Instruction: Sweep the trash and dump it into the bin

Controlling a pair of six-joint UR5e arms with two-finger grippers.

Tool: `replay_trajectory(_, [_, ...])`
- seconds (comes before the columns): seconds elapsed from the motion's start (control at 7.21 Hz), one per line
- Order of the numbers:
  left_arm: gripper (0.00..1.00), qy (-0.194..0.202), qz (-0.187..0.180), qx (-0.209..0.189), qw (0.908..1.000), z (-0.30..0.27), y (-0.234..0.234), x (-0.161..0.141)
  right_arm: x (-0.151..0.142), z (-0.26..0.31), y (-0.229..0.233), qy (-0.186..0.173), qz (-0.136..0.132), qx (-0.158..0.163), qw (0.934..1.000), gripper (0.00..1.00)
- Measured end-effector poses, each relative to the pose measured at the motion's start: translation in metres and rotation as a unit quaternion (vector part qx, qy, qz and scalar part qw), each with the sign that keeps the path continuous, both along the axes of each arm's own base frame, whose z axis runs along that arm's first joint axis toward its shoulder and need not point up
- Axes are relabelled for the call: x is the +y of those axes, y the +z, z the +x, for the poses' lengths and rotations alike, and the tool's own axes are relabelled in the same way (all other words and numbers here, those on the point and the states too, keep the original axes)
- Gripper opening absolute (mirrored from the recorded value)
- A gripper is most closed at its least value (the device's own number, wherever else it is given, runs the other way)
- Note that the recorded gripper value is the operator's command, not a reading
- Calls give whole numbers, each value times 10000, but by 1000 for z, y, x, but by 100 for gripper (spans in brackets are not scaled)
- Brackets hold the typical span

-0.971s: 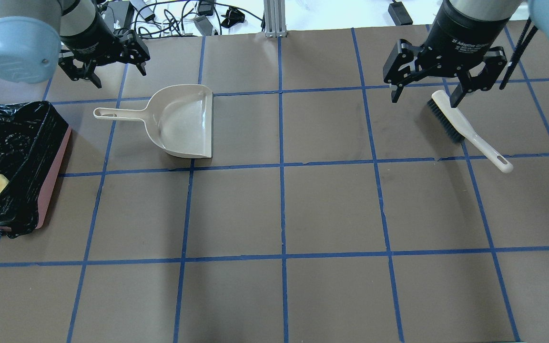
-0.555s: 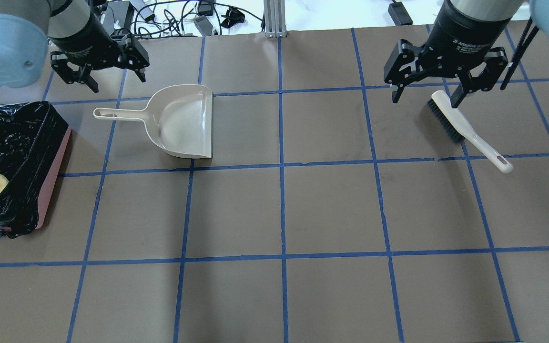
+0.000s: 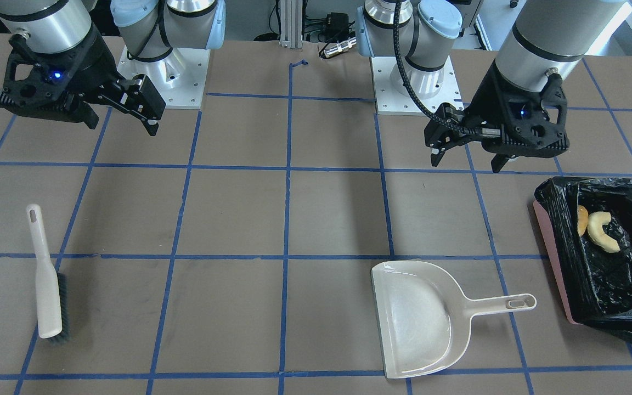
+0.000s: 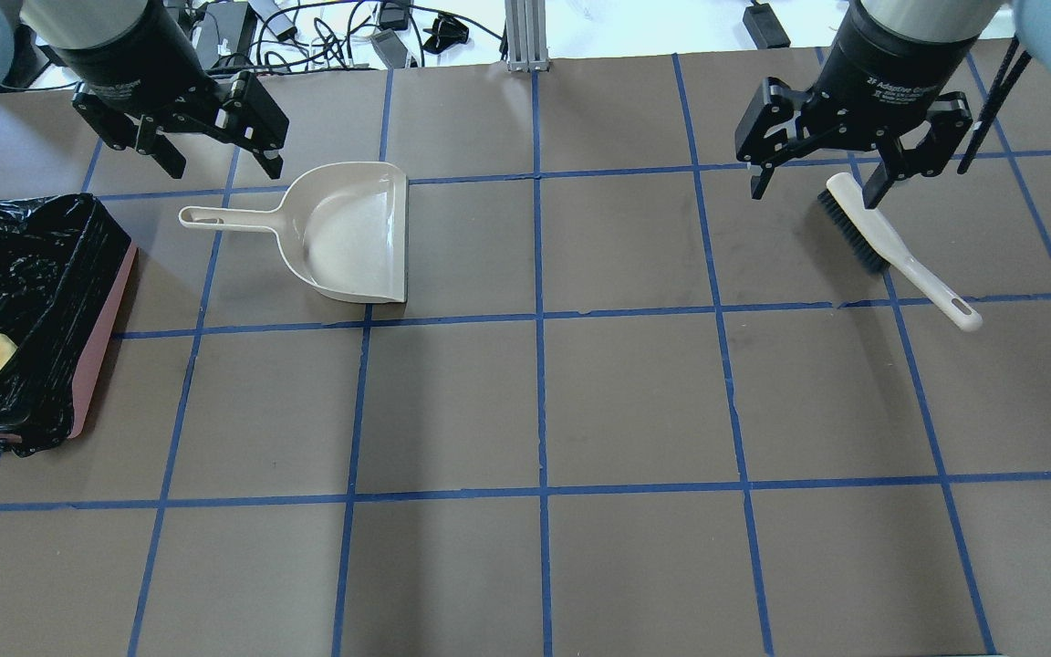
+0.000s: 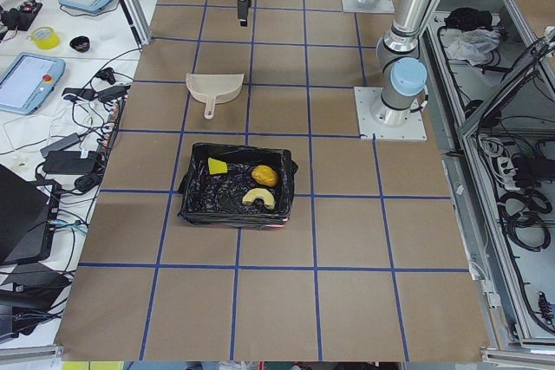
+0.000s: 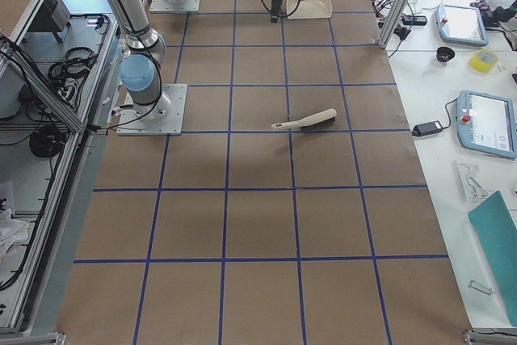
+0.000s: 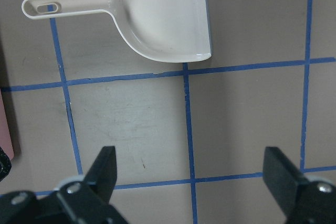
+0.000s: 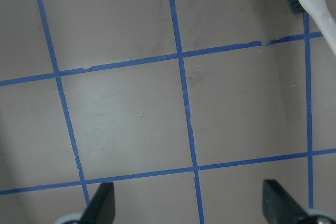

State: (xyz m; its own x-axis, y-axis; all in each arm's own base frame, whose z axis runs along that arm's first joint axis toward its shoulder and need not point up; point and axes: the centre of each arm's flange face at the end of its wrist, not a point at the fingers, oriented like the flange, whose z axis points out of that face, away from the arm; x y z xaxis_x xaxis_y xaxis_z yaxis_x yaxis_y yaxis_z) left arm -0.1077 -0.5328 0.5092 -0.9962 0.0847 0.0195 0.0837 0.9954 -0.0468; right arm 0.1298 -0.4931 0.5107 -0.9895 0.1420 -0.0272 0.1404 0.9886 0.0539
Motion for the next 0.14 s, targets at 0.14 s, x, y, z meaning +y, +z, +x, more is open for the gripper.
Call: replay_trajectory(0.14, [100, -22, 8, -5, 10000, -1, 0, 2, 0, 1, 0, 6, 2, 0, 10000, 100])
